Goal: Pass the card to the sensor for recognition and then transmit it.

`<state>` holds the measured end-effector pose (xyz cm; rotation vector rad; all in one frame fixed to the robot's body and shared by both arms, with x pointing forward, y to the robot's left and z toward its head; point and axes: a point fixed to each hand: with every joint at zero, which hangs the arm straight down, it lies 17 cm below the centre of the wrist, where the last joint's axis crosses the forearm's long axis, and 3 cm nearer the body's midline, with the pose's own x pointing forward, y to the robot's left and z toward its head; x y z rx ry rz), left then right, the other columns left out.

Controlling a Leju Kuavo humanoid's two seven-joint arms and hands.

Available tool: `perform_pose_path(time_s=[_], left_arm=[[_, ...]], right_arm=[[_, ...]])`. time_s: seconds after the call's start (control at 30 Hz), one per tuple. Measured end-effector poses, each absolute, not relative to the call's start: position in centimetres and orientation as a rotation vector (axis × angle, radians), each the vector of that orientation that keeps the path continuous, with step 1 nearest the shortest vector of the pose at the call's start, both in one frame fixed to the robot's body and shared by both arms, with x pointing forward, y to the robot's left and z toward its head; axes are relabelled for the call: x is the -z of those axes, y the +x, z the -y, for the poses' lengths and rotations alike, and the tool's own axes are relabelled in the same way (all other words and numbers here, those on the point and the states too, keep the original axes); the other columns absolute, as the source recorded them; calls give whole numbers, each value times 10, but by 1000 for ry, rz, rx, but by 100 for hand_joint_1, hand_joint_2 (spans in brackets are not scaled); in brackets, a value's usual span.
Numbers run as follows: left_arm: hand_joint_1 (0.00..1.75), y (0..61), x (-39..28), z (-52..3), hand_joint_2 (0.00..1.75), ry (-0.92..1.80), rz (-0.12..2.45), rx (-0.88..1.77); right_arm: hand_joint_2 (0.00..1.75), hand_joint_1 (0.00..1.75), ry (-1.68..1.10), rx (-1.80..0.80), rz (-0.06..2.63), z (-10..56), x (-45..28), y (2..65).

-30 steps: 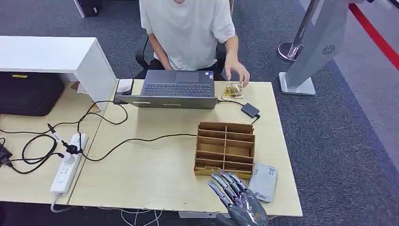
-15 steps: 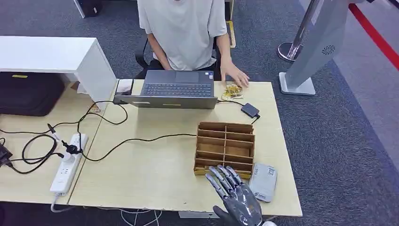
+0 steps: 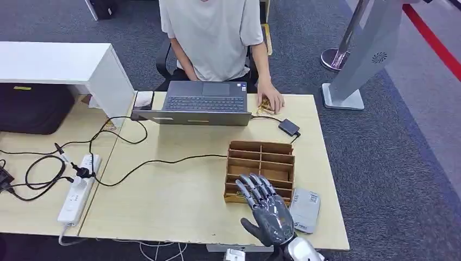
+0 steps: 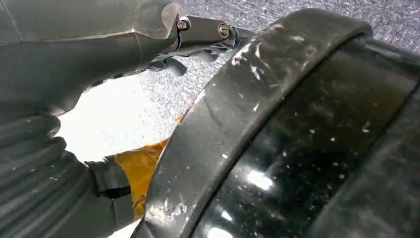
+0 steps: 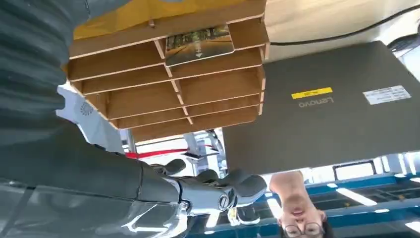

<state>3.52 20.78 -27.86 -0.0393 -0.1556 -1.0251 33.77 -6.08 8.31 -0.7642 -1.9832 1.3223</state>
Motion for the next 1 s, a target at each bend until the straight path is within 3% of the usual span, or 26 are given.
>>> perform_pose_path(time_s=[1.0], left_arm=[[0, 33, 278, -203, 175, -44, 145, 1125]], right_arm=[[175, 0, -711, -1348, 1877, 52, -49, 353]])
